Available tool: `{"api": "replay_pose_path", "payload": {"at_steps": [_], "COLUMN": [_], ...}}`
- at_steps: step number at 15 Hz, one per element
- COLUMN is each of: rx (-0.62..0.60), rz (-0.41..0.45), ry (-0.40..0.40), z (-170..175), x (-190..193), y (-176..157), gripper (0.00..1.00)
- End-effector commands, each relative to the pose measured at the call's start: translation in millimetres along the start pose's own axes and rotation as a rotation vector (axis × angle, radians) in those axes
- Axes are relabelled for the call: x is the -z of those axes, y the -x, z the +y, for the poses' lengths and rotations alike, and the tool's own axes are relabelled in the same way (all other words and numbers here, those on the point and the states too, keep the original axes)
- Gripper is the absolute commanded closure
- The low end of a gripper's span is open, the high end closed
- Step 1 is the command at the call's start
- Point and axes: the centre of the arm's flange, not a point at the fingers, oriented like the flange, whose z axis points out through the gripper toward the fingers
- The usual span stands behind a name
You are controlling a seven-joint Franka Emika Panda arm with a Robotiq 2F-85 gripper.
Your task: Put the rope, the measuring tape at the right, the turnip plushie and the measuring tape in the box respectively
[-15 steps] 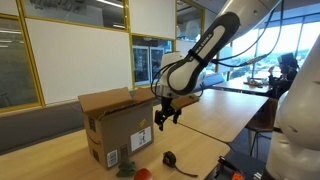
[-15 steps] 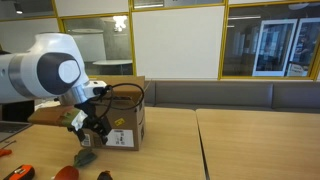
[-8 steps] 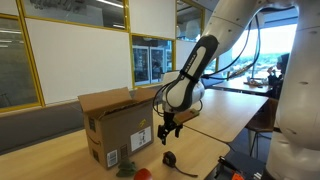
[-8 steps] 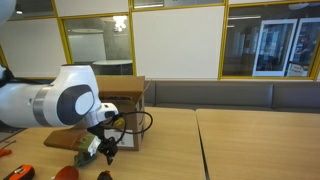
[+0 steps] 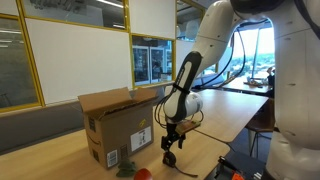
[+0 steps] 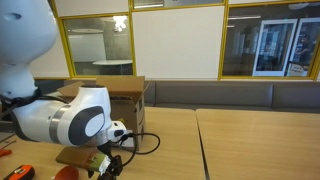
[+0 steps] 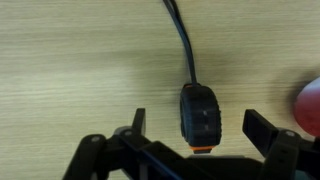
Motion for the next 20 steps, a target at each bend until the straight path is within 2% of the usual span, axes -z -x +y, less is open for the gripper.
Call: {"api": "replay_pose_path", "payload": {"at_steps": [1, 8, 9, 10, 16, 17, 18, 20], "rx": [0.0, -0.007, -0.004, -0.002, 0.01, 0.007, 0.003, -0.007], "rz": [0.004, -0.016, -0.02, -0.024, -0.045, -0.045, -0.041, -0.017], "ry": [-0.035, -0.069, -0.072, -0.075, -0.079, -0.076, -0.072, -0.051], "z": [3.7, 6.7, 6.8, 7.1, 4.8, 4.7, 4.9, 3.8], "x": [-16.9, -36.3, -39.5, -42.4, -52.5, -50.5, -46.2, -28.4], "y": [-18.2, -34.4, -35.3, -35.7, -34.9, -34.7, -34.8, -33.0], "gripper": [0.0, 0.0, 0.23, 0.25, 0.73, 0.8, 0.82, 0.79]}}
